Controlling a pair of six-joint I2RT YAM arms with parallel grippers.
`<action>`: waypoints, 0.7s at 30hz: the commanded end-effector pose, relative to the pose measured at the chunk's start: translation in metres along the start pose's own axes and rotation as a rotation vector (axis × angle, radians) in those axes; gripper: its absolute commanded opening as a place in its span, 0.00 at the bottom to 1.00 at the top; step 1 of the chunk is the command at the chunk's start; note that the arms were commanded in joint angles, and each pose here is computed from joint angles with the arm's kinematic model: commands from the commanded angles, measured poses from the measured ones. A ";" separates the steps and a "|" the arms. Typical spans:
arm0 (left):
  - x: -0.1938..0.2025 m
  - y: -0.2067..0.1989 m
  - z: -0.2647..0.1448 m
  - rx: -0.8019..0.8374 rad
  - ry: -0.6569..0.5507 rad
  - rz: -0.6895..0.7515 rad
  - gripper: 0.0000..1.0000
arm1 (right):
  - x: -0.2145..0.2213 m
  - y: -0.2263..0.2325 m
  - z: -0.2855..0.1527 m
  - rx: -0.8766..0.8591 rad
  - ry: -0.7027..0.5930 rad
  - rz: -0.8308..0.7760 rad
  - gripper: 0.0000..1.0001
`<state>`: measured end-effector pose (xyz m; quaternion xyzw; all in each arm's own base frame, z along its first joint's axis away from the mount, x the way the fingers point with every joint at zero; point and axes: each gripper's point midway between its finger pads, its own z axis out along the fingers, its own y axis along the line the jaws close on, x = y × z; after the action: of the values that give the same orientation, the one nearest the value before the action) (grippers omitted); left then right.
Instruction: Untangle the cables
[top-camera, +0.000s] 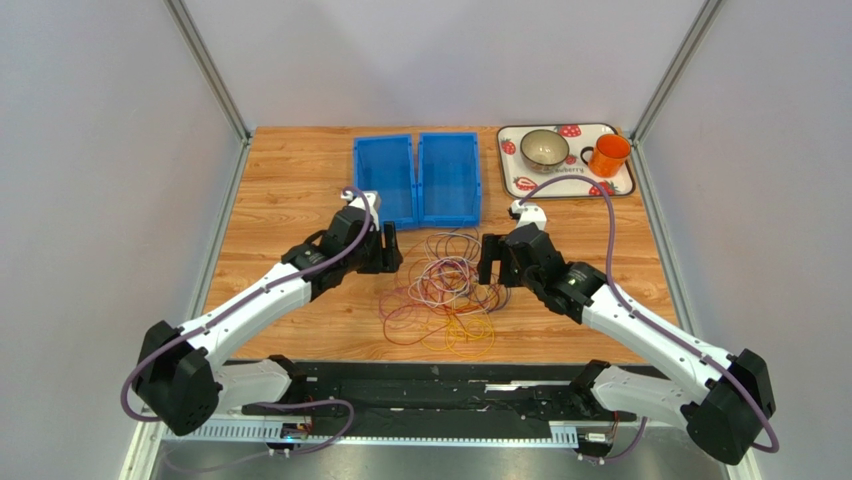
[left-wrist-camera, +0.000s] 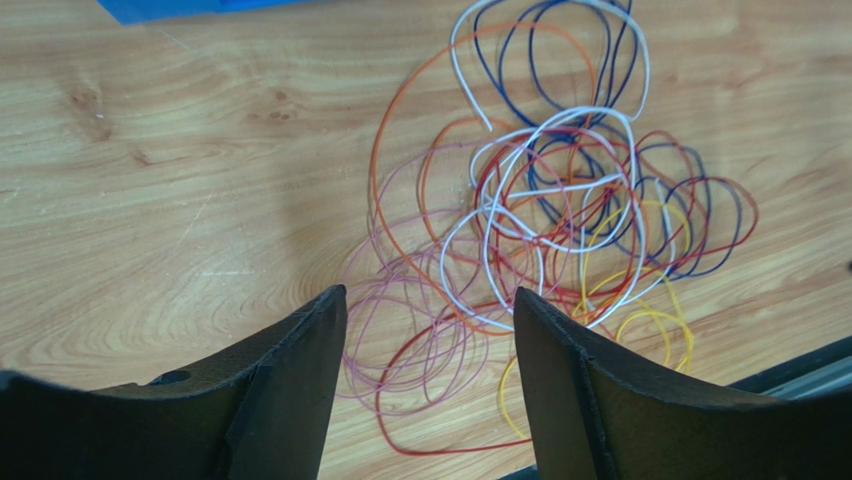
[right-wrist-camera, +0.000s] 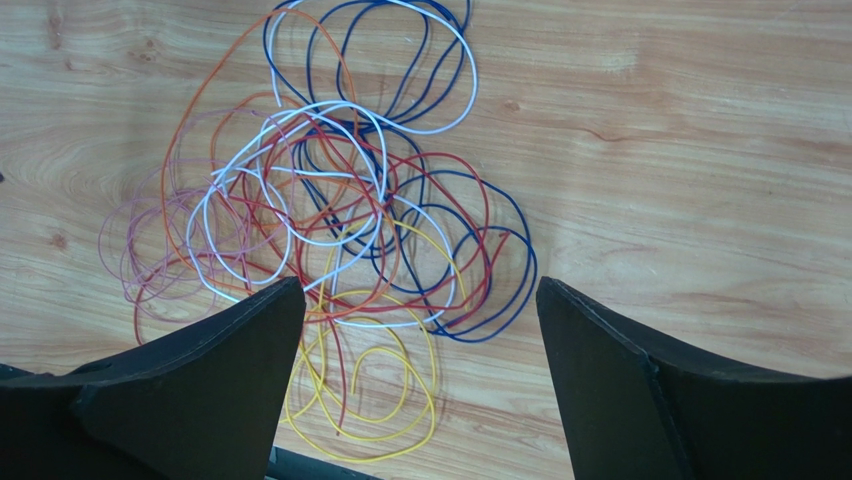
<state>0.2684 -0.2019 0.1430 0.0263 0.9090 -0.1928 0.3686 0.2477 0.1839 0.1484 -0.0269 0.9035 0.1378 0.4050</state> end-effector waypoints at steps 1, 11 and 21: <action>0.010 -0.002 0.001 -0.036 0.029 0.051 0.67 | 0.000 -0.008 -0.008 0.017 -0.033 0.009 0.91; 0.080 0.001 -0.008 -0.090 0.142 0.071 0.60 | 0.014 -0.019 -0.006 0.047 -0.012 -0.003 0.91; 0.098 0.003 0.000 -0.088 0.182 0.076 0.58 | 0.019 -0.018 0.006 0.060 0.015 -0.037 0.91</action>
<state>0.1912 -0.1984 0.0717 0.0661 0.9492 -0.1219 0.2824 0.2347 0.1642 0.1225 -0.0286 0.9151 0.1034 0.3887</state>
